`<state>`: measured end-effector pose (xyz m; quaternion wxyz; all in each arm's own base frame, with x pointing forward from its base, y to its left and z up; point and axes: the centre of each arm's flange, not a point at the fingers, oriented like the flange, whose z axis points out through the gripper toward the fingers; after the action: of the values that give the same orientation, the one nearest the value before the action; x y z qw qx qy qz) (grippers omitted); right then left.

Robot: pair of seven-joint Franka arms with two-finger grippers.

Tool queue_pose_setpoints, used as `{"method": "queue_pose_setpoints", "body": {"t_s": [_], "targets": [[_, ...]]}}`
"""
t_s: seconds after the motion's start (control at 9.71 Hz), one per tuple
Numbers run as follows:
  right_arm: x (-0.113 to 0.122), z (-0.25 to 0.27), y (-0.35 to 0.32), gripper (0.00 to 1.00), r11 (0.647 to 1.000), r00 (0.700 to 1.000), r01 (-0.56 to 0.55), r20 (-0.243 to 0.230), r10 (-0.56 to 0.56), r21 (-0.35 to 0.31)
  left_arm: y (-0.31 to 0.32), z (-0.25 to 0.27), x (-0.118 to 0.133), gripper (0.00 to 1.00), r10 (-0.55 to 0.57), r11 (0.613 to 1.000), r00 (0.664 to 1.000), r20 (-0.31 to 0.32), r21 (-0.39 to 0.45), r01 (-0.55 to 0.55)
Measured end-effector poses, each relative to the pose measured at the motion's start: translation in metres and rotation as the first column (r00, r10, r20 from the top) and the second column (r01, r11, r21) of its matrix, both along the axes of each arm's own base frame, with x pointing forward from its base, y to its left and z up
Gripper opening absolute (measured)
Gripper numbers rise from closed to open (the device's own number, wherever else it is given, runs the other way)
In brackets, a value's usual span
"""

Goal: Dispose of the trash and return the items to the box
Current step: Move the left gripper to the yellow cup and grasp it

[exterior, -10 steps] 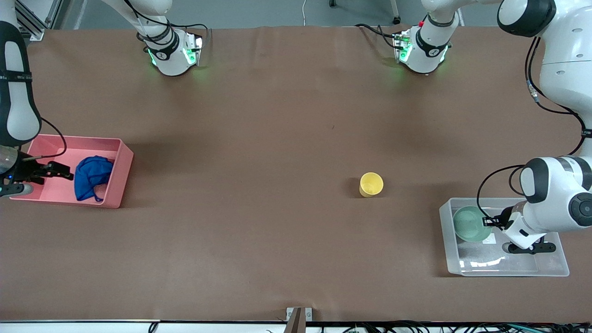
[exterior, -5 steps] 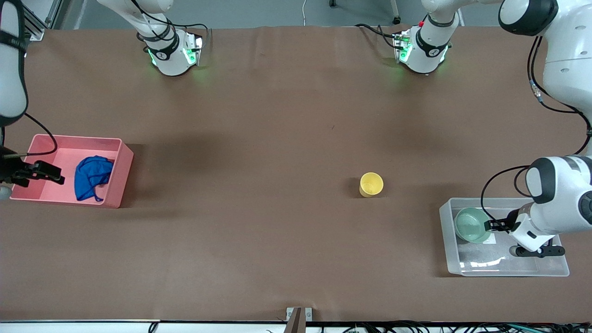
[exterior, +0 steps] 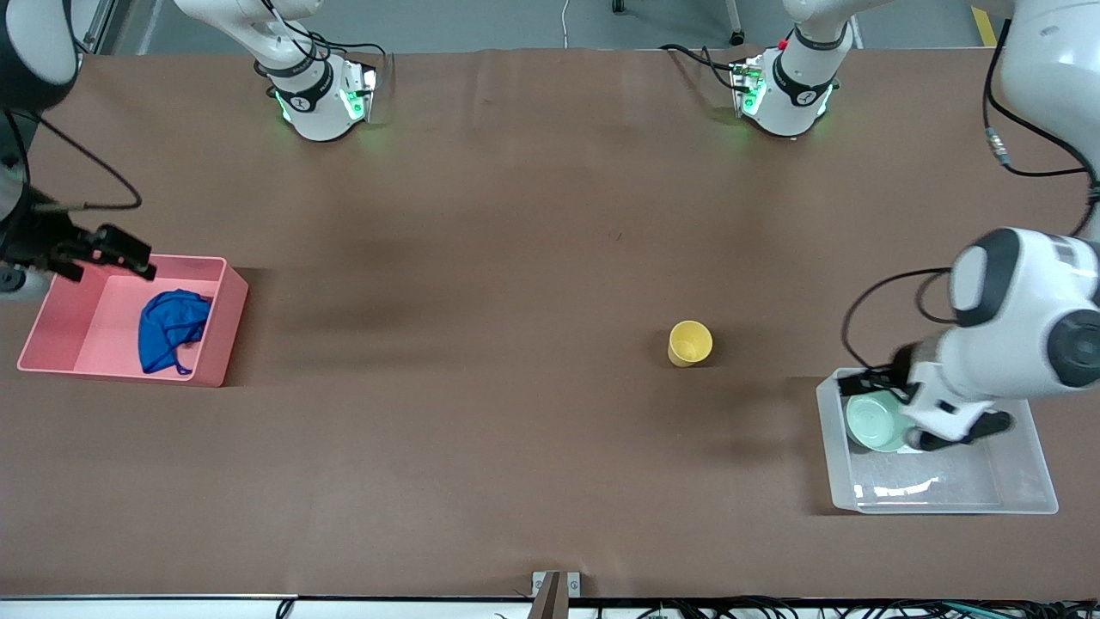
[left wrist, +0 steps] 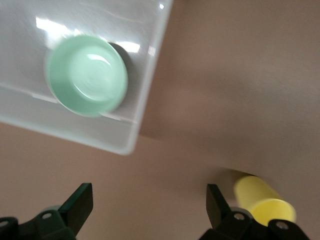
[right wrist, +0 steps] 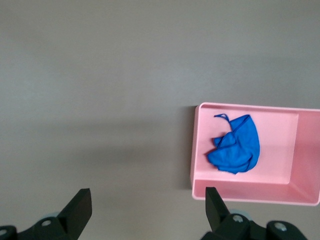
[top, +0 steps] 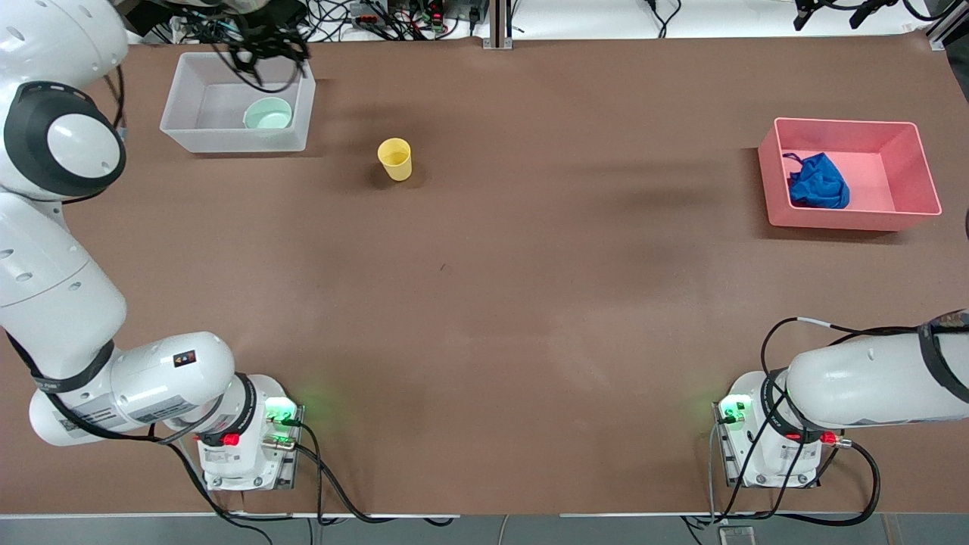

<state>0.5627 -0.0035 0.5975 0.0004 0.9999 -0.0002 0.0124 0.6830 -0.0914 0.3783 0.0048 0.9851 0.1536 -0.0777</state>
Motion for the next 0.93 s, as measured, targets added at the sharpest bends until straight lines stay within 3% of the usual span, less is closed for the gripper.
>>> {"method": "queue_pose_setpoints", "body": {"t_s": [0.31,0.62,0.93], "targets": [[-0.017,0.027,0.010,1.00,1.000,1.000,-0.008,0.016,0.008,0.003,-0.076,-0.040,-0.032,1.00,0.132,0.991,0.991,-0.017,-0.021,-0.133],[-0.018,0.050,0.006,1.00,1.000,0.999,0.000,0.046,0.000,0.002,-0.103,-0.090,-0.060,1.00,0.147,0.987,0.989,0.012,-0.066,-0.145],[-0.011,0.040,-0.004,1.00,1.000,0.999,0.020,0.028,-0.020,-0.002,-0.128,-0.117,-0.094,0.98,0.129,0.987,0.991,0.037,-0.101,-0.125]]}}
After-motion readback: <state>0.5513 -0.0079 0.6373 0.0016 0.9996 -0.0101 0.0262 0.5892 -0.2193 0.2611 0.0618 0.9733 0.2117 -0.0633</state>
